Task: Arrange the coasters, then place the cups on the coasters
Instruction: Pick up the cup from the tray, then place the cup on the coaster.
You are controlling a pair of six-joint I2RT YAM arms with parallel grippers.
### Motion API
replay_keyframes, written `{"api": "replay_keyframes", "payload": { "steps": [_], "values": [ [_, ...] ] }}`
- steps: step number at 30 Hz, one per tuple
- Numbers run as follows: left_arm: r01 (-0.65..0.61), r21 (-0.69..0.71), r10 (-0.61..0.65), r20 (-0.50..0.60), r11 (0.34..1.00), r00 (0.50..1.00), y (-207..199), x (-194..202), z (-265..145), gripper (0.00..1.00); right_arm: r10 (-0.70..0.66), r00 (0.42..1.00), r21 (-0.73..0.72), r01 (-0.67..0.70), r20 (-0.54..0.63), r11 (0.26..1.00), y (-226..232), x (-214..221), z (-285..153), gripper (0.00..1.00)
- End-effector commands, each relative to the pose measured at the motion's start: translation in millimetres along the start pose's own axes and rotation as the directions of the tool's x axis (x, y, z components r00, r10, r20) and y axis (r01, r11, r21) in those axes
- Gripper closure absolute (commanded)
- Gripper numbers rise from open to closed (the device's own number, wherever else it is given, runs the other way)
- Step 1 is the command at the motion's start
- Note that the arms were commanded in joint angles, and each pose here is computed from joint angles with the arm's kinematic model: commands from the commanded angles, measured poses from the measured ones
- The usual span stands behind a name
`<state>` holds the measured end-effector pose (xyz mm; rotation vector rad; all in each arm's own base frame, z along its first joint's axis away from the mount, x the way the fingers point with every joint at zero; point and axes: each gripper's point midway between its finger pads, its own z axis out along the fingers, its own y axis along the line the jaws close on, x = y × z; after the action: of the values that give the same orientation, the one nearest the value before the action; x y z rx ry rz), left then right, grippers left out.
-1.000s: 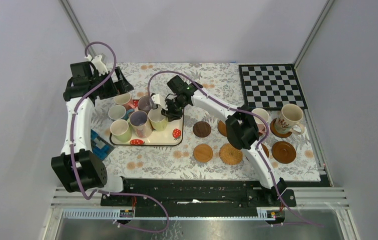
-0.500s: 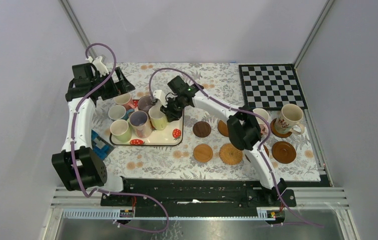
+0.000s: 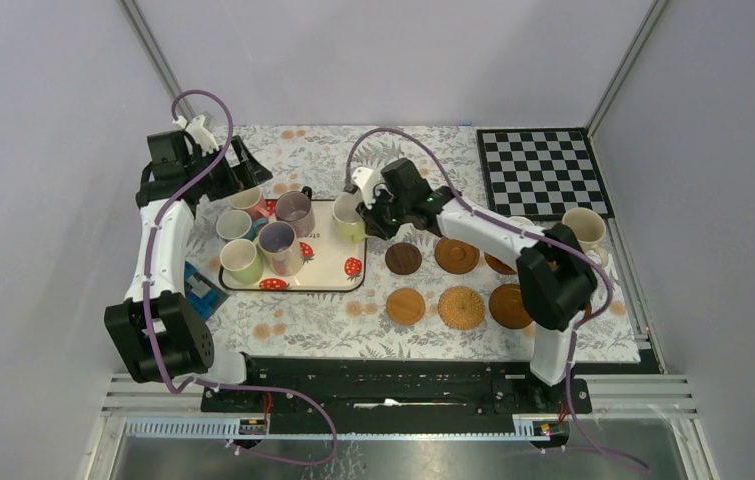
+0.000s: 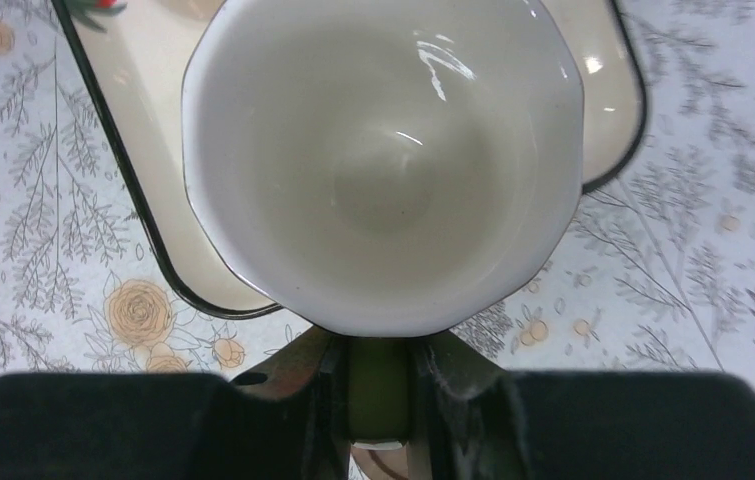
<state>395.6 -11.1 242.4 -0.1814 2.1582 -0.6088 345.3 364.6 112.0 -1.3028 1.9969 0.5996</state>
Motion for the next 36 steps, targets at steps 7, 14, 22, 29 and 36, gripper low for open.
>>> {"api": "replay_keyframes", "payload": {
  "steps": [7,14,22,29,36],
  "values": [
    [-0.013,0.06,0.009,0.065,0.998,0.998,-14,-14,-6,0.01,0.079,0.944,0.379,-0.205,0.321,0.903,-57,-40,-114,1.0],
    [0.003,0.083,-0.008,0.053,0.997,0.999,-15,-14,1,0.01,0.21,0.938,0.468,-0.321,0.275,0.823,-54,25,-149,1.0],
    [0.027,0.132,-0.03,0.023,0.991,0.999,-19,-17,10,0.01,0.285,0.923,0.495,-0.379,0.256,0.782,-51,79,-181,1.0],
    [0.082,0.161,-0.083,-0.003,0.984,0.997,-20,-15,20,0.01,0.321,0.917,0.519,-0.398,0.235,0.757,-59,107,-193,1.0],
    [0.091,0.176,-0.09,-0.012,0.98,0.996,-24,-17,24,0.01,0.323,0.919,0.531,-0.393,0.225,0.751,-66,119,-187,1.0]
  ]
}}
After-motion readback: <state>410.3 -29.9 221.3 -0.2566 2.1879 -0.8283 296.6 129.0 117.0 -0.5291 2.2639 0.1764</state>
